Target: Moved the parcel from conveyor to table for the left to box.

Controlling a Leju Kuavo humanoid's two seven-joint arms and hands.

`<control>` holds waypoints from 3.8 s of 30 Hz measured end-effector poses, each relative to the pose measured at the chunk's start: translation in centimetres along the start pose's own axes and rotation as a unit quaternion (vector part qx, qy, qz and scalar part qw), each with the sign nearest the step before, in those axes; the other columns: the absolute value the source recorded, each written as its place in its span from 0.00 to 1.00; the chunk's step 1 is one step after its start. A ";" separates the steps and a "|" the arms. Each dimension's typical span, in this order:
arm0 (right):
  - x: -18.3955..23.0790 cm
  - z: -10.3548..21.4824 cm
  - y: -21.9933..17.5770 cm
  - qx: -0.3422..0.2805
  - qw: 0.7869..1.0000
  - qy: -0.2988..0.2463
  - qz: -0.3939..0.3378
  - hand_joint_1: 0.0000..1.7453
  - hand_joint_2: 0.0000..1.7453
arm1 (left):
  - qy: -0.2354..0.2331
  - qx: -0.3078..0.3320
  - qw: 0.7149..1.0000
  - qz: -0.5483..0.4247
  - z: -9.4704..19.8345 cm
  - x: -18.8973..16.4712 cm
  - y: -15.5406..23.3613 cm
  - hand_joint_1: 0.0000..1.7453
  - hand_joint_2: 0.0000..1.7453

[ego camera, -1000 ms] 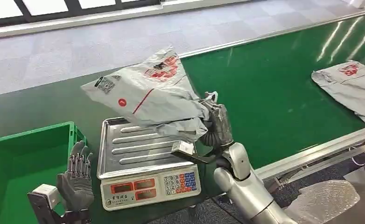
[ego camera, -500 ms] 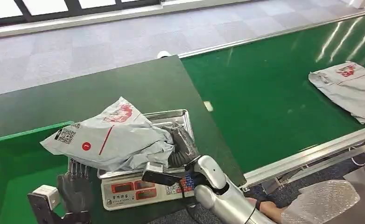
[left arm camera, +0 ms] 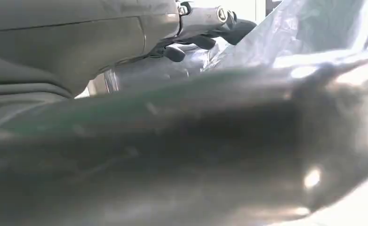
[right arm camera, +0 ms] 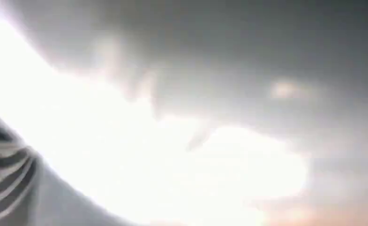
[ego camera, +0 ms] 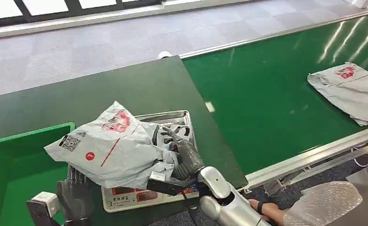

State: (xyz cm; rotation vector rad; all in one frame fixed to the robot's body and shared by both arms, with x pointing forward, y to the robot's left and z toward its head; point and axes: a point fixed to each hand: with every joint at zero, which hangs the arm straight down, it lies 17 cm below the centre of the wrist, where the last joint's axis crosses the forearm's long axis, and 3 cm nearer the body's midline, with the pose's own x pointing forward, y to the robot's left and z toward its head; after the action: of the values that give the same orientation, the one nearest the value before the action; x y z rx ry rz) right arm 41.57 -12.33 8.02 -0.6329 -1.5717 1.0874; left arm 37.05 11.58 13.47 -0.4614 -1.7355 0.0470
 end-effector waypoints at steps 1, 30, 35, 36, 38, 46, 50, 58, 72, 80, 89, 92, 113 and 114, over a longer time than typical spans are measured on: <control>0.0 0.0 0.0 0.000 1.000 0.000 0.000 0.00 1.00 | 0.000 0.000 1.000 0.000 0.0 0.0 0.0 0.00 0.00; 0.6 4.9 -0.8 -0.044 0.999 0.007 -0.026 0.00 1.00 | -0.177 0.162 0.769 -0.592 -5.4 12.5 7.3 0.00 0.00; 0.5 4.7 -1.3 -0.047 0.998 0.002 -0.035 0.00 1.00 | -0.193 0.145 0.707 -0.664 -7.9 13.6 7.4 0.00 1.00; 0.5 4.6 -1.5 -0.049 0.998 -0.001 -0.040 0.00 1.00 | -0.194 0.131 0.694 -0.681 -8.4 13.4 7.1 0.00 1.00; 0.6 4.5 -1.7 -0.052 0.997 -0.007 -0.048 0.00 1.00 | -0.185 0.088 0.670 -0.714 -9.2 12.0 6.2 0.00 1.00; 0.1 4.4 -2.1 -0.056 0.997 -0.008 -0.048 0.00 1.00 | -0.181 0.037 0.645 -0.741 -9.6 9.6 5.0 0.00 1.00; -0.1 4.4 -2.2 -0.056 0.997 -0.007 -0.047 0.00 1.00 | -0.180 0.028 0.642 -0.745 -9.6 9.1 5.0 0.00 1.00; -0.4 4.2 -2.7 -0.061 0.997 -0.010 -0.051 0.00 1.00 | -0.132 -0.065 0.621 -0.770 -9.8 4.4 4.3 0.00 1.00; -1.7 10.1 -15.9 -0.278 0.946 -0.075 -0.148 0.00 1.00 | 0.082 -0.416 0.637 -0.644 -3.5 -10.0 5.1 0.00 1.00; -1.6 11.1 -17.6 -0.309 0.937 -0.069 -0.151 0.00 1.00 | 0.105 -0.469 0.611 -0.629 -4.0 -9.9 5.0 0.00 1.00; -1.7 11.4 -18.1 -0.321 0.931 -0.063 -0.159 0.00 1.00 | 0.095 -0.489 0.578 -0.646 -4.9 -9.9 4.8 0.00 1.00; -1.7 11.5 -18.2 -0.324 0.929 -0.065 -0.164 0.00 1.00 | 0.092 -0.492 0.573 -0.649 -5.0 -9.9 4.7 0.00 1.00; -1.5 11.6 -18.4 -0.326 0.926 -0.074 -0.176 0.00 1.00 | 0.054 -0.460 0.565 -0.683 -6.2 -8.6 5.2 0.00 1.00; -1.5 11.6 -18.4 -0.326 0.926 -0.073 -0.176 0.00 1.00 | 0.051 -0.457 0.563 -0.686 -6.3 -8.5 5.2 0.00 1.00</control>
State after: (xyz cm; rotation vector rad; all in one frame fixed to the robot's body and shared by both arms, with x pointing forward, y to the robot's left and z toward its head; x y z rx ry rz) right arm 33.54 -25.40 23.47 -0.6713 -2.0996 0.3302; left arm 45.69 12.14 5.50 0.3159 -1.4275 -2.0376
